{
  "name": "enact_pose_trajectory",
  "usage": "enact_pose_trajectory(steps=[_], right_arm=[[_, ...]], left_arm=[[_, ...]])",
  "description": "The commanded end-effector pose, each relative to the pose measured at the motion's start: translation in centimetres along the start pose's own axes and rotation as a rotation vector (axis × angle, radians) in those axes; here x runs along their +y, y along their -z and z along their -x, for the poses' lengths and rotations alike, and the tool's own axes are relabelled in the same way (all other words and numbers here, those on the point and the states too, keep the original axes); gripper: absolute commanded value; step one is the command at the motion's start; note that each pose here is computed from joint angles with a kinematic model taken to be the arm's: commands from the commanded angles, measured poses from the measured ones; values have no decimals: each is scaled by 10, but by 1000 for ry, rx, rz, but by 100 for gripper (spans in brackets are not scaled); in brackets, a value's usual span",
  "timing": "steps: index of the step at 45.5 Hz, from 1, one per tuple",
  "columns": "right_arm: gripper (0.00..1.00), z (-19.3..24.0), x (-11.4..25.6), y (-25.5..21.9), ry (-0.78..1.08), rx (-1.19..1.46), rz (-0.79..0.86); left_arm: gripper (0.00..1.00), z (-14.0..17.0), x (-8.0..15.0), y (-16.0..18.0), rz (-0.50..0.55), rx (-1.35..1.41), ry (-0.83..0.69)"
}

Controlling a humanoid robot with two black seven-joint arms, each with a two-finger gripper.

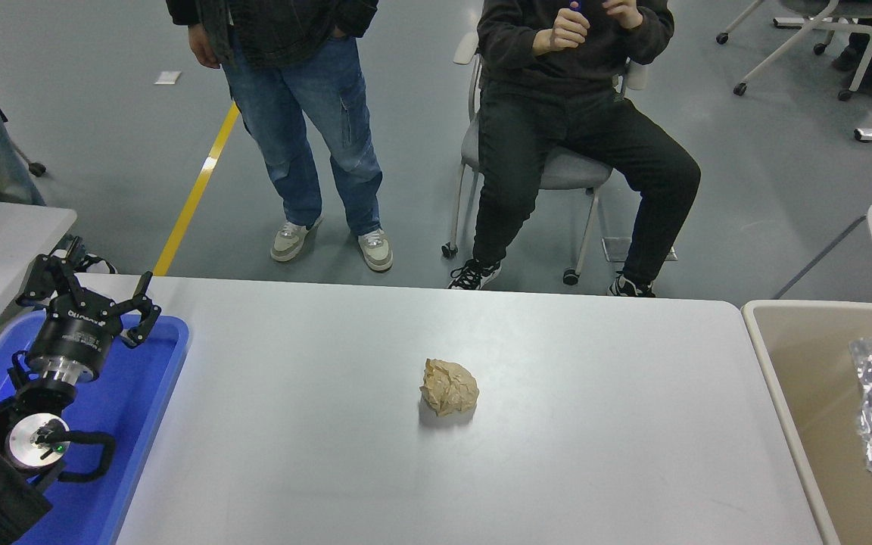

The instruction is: Clean the table surface

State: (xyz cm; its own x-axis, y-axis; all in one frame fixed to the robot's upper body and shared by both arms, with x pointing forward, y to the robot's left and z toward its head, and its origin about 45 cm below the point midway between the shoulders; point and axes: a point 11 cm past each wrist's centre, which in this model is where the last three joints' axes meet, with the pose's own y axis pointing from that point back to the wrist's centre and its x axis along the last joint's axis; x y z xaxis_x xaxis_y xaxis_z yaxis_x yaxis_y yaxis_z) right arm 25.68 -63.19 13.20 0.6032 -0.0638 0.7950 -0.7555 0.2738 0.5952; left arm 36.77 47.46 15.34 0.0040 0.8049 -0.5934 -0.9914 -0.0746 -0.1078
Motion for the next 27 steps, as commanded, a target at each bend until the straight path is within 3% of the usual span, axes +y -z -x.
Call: enact_pose_trajectory(steps=[1, 27], right_arm=[[0, 4, -4, 3, 1, 45, 33], [0, 4, -4, 1, 0, 80, 57]], left_arm=[[100, 0, 0, 0, 0, 0, 0], [100, 0, 0, 0, 0, 0, 0]])
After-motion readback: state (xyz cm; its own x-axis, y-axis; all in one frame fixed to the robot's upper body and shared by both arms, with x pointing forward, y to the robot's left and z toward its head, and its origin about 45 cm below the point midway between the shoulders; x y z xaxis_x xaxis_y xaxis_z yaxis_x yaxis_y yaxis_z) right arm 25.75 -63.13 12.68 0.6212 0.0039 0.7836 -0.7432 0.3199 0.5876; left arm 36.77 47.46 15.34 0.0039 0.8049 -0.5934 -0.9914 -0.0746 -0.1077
